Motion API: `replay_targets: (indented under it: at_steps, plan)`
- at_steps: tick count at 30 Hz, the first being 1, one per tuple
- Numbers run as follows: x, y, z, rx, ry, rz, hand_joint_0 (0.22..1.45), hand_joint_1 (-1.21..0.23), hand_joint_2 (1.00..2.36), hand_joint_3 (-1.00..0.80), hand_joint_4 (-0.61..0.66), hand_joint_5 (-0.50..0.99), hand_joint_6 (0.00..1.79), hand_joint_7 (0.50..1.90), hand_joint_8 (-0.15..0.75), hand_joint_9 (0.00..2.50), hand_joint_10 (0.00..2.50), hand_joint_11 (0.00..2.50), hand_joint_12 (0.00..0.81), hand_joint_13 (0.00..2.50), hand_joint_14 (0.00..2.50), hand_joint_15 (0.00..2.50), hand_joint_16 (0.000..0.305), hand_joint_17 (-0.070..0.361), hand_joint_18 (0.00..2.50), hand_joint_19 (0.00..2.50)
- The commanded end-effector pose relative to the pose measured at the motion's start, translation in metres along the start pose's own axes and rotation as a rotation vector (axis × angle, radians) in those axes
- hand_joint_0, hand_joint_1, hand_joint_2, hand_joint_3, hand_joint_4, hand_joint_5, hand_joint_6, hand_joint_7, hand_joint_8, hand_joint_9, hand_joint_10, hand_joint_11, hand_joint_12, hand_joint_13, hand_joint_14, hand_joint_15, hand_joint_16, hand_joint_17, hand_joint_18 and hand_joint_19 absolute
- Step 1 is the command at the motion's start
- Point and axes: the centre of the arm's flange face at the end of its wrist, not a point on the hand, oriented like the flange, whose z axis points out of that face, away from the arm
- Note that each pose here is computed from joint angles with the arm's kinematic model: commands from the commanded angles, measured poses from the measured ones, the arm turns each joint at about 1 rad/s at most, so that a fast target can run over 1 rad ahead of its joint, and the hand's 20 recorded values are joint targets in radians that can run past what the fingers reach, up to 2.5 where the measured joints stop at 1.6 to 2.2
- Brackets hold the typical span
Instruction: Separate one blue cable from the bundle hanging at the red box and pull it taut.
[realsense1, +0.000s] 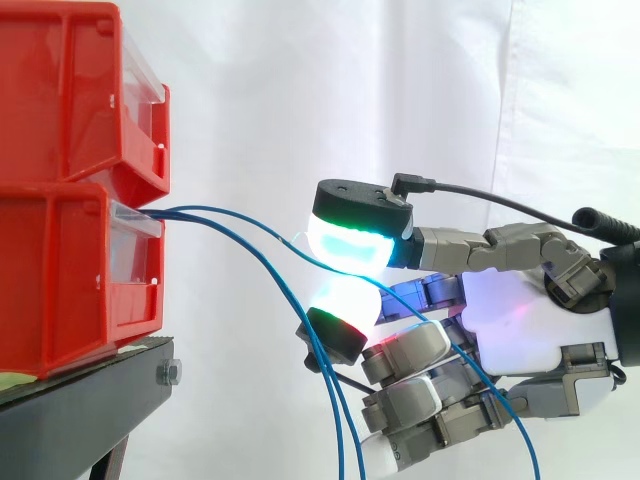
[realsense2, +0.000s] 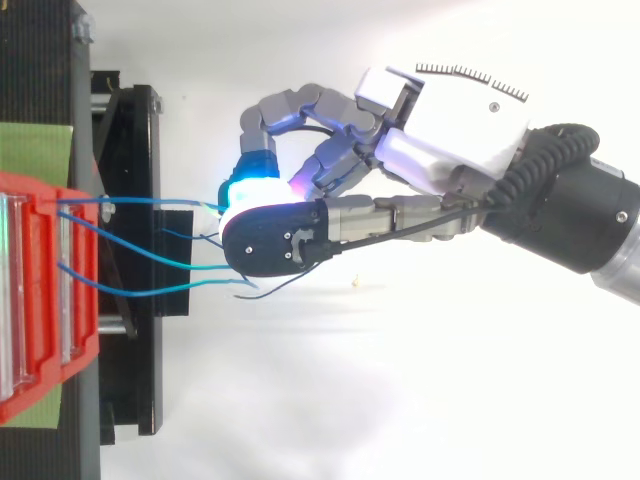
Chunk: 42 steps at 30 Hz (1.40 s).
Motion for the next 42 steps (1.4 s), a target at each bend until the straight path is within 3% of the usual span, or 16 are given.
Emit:
replay_targets:
  at_steps: [1,4,10,11,17,19,20,25,31,42]
  plan:
    - [0.0,0.0002,0.0,0.0,0.0,0.0,0.68,-0.7,1.02,-0.2,0.06,-0.22,0.91,1.33,0.263,1.02,0.52,1.53,0.291,1.11,0.1,1.72,0.036,0.082,0.72,0.61]
    - [0.0,0.0002,0.0,0.0,0.0,0.0,0.68,-0.7,1.02,-0.2,0.06,-0.22,0.91,1.33,0.271,1.02,0.53,1.53,0.295,1.09,0.19,1.7,0.037,0.082,0.73,0.64]
    - [-0.0011,0.0002,0.0003,0.0,-0.002,0.0,0.68,-0.7,1.02,-0.2,0.06,-0.22,0.91,1.32,0.262,0.97,0.91,1.5,0.293,0.99,0.78,1.61,0.037,0.084,0.8,0.79]
    - [0.0001,0.0001,0.0,0.0,0.001,0.0,0.68,-0.7,1.02,-0.2,0.05,-0.22,0.91,1.31,0.265,0.95,1.05,1.45,0.289,0.95,1.03,1.52,0.037,0.084,0.83,0.86]
    - [-0.001,0.0002,0.0003,0.0,0.0,0.0,0.68,-0.7,1.02,-0.21,0.06,-0.22,0.91,1.3,0.265,0.94,1.11,1.45,0.299,0.9,1.33,1.5,0.034,0.077,0.93,1.14]
    - [-0.0009,-0.0009,0.0006,0.001,0.0,-0.001,0.68,-0.7,1.02,-0.21,0.06,-0.22,0.91,1.3,0.262,0.93,1.13,1.43,0.301,0.85,1.54,1.46,0.03,0.068,1.01,1.33]
    - [-0.0009,-0.0009,0.0006,0.001,0.0,-0.001,0.69,-0.7,1.02,-0.21,0.06,-0.22,0.91,1.3,0.266,0.93,1.2,1.39,0.307,0.81,1.79,1.42,0.025,0.055,1.06,1.61]
    - [-0.003,0.0003,0.0011,0.0,-0.002,0.001,0.69,-0.7,1.02,-0.21,0.06,-0.22,0.91,1.3,0.276,0.92,1.29,1.37,0.322,0.74,2.2,1.37,0.023,0.052,1.17,1.97]
    - [-0.0046,-0.0028,0.0006,0.01,-0.001,-0.007,0.69,-0.7,1.02,-0.22,0.06,-0.22,0.91,1.28,0.27,0.91,1.39,1.34,0.32,0.68,2.5,1.38,0.026,0.058,1.27,2.24]
    - [-0.0052,-0.0032,0.0007,0.009,-0.007,-0.01,0.7,-0.71,1.02,-0.21,0.06,-0.22,0.91,1.29,0.268,0.87,1.62,1.35,0.324,0.68,2.5,1.42,0.027,0.061,1.36,2.32]
